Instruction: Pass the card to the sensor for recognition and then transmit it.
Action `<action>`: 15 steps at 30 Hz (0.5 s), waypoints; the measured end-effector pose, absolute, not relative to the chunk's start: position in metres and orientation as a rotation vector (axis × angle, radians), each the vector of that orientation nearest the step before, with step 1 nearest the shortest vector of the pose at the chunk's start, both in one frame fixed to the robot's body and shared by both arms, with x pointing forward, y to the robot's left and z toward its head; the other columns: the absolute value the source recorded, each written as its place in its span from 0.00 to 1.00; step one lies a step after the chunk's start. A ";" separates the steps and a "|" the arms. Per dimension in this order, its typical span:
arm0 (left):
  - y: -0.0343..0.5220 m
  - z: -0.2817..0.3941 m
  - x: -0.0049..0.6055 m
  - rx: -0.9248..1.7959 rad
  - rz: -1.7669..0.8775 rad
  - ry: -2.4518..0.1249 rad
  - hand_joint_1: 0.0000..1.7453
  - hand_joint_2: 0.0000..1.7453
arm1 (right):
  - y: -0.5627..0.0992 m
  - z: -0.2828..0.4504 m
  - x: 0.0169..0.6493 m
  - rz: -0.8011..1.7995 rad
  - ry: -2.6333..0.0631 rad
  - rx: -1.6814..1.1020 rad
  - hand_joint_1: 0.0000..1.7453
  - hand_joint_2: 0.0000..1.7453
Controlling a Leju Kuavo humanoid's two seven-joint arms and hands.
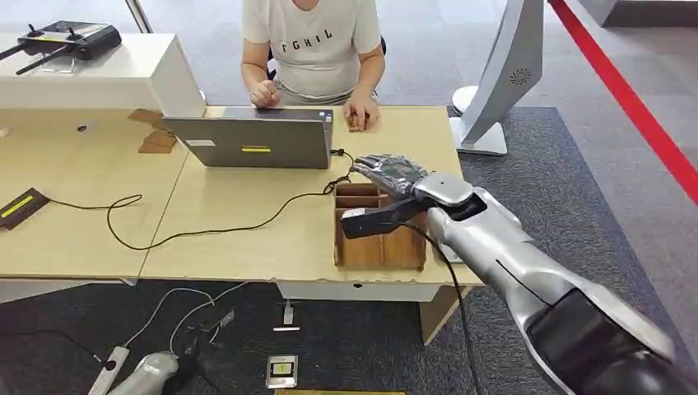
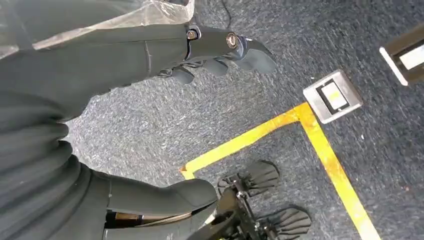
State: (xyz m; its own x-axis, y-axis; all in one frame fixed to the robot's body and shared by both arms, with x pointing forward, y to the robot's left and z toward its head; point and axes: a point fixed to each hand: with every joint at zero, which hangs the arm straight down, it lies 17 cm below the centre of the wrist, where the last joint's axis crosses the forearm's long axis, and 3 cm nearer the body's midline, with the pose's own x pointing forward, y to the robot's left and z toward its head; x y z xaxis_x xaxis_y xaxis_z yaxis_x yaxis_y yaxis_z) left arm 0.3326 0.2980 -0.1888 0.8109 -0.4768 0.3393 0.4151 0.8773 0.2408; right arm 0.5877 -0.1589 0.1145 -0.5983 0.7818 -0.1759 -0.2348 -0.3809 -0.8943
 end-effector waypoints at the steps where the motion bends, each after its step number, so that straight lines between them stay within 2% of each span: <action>1: 0.299 -0.189 0.332 0.159 -0.478 -0.402 0.00 1.00 | -0.159 0.116 0.589 2.024 -1.174 -0.802 0.00 1.00; 15: 0.319 -0.199 0.314 0.167 -0.439 -0.372 0.00 1.00 | -0.164 0.136 0.603 2.011 -1.150 -0.862 0.00 1.00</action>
State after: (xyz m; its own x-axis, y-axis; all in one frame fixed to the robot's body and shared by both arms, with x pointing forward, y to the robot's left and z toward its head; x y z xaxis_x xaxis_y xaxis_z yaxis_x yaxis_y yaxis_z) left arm 0.3136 0.3192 -0.1988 0.8393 -0.4433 0.3147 0.3829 0.8929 0.2367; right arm 0.6034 -0.1637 0.1363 -0.5669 0.7946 -0.2173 -0.2156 -0.3977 -0.8919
